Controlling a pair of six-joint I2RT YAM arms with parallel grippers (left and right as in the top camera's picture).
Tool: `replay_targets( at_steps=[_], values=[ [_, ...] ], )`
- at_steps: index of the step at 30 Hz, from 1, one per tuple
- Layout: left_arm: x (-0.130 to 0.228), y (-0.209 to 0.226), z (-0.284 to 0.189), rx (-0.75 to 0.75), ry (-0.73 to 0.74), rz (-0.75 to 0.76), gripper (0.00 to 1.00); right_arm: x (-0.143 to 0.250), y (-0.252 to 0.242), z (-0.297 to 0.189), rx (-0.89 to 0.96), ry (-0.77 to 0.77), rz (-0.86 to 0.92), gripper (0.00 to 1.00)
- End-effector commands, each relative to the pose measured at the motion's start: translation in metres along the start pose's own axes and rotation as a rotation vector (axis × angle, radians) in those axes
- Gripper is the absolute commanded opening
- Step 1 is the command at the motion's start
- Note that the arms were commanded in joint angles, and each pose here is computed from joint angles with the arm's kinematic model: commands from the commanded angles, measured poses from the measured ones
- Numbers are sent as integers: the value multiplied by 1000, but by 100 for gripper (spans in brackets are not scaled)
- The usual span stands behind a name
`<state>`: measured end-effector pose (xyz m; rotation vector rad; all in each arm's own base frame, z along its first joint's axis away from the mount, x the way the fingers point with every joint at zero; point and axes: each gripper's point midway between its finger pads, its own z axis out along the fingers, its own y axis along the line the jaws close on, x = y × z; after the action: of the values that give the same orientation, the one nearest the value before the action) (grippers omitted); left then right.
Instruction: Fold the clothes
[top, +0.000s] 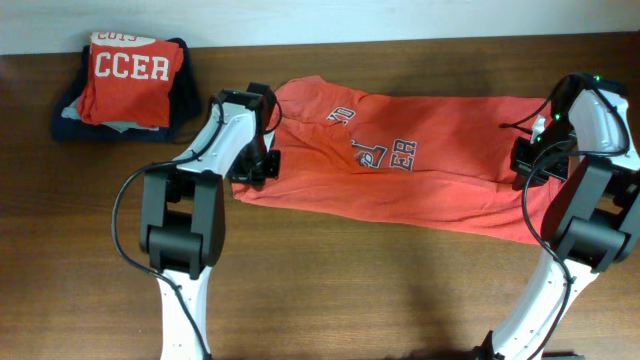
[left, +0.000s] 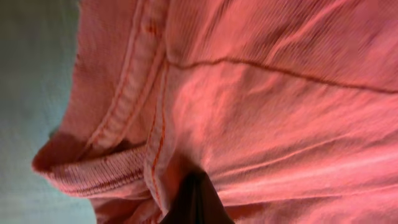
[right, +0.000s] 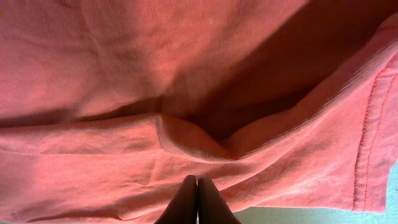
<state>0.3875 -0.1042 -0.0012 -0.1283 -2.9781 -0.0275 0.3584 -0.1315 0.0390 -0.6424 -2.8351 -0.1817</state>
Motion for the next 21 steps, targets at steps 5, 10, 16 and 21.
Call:
replay_targets(
  at_steps=[5, 10, 16, 21],
  values=[
    [68, 37, 53, -202, 249, -135, 1, 0, 0, -17, 10, -56, -19, 8],
    [93, 41, 65, -225, 322, -160, 0, -1, 0, -17, 10, -60, -20, 8],
    [94, 41, 45, -221, 307, -164, 0, -9, 11, -32, -41, -117, -63, 8],
    [53, 29, -28, -138, 63, -179, 1, -20, 17, -76, -53, -246, -83, 16]
  ],
)
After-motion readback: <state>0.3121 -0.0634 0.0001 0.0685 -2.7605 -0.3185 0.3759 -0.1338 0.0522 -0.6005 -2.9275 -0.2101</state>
